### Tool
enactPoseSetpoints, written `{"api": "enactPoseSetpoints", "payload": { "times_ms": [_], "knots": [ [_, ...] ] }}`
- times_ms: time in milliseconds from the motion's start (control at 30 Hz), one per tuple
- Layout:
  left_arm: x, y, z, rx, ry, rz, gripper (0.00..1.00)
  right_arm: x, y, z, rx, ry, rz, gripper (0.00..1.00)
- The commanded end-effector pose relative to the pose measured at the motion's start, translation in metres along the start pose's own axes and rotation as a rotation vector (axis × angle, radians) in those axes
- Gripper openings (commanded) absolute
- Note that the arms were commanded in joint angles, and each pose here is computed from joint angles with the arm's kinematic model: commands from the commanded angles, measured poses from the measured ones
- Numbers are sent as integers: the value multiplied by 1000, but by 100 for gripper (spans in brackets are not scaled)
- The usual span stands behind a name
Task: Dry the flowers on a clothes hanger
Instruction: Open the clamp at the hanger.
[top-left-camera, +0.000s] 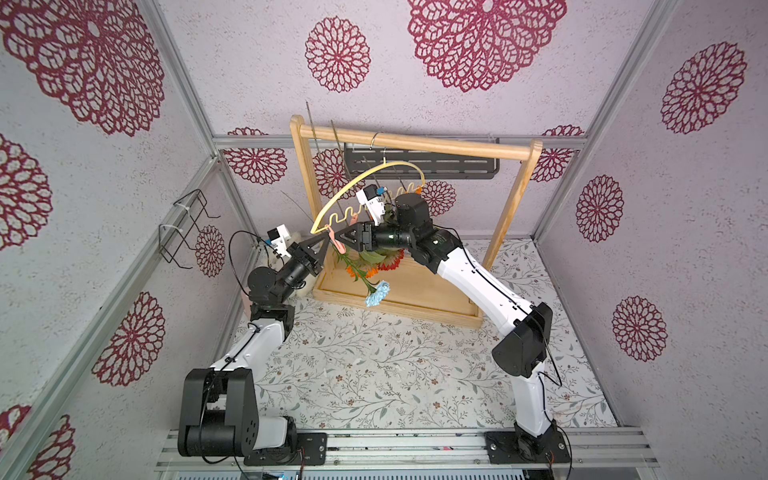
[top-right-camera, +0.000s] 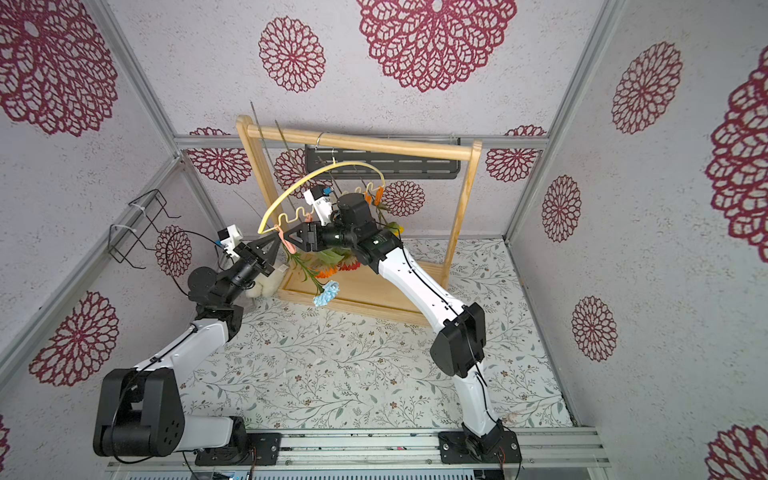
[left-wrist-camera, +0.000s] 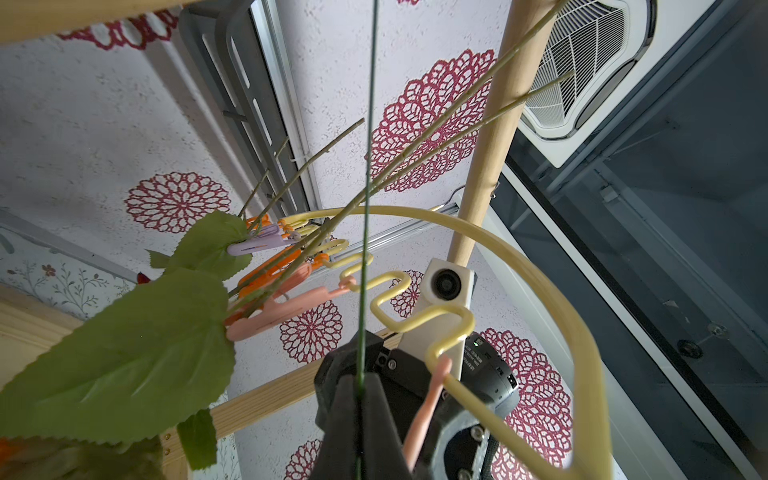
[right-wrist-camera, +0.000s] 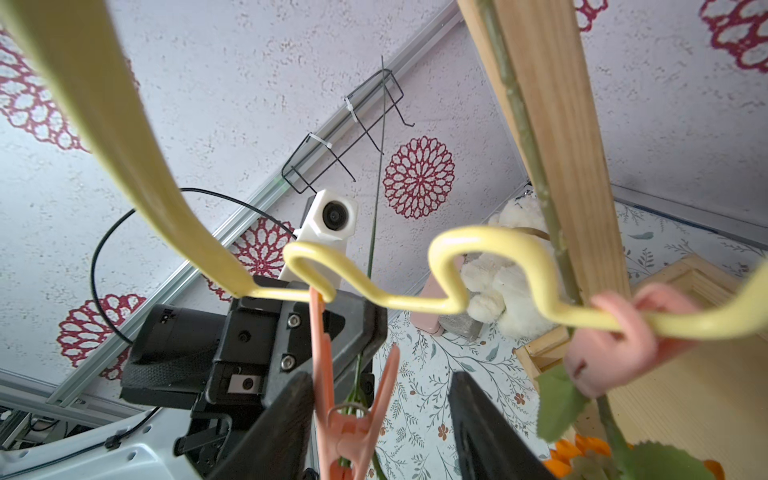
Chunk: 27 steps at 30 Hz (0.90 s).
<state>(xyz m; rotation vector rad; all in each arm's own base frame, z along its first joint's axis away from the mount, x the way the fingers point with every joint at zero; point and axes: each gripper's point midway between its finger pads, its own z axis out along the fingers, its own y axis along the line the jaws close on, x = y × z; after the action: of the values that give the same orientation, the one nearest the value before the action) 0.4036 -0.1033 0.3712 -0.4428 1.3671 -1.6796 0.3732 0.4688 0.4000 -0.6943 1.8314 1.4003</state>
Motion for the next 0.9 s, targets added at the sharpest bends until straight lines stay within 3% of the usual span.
{"api": "enactPoseSetpoints", "payload": {
  "times_ms": [0, 367, 867],
  "knots": [
    [-4, -12, 3, 29, 6, 35, 0, -22, 32, -15, -53, -58, -52, 57],
    [-5, -13, 2, 33, 3, 34, 0, -20, 43, -10, -87, -46, -71, 59],
    [-5, -13, 3, 35, 6, 32, 0, -26, 42, -1, -73, -67, -58, 51]
  ]
}}
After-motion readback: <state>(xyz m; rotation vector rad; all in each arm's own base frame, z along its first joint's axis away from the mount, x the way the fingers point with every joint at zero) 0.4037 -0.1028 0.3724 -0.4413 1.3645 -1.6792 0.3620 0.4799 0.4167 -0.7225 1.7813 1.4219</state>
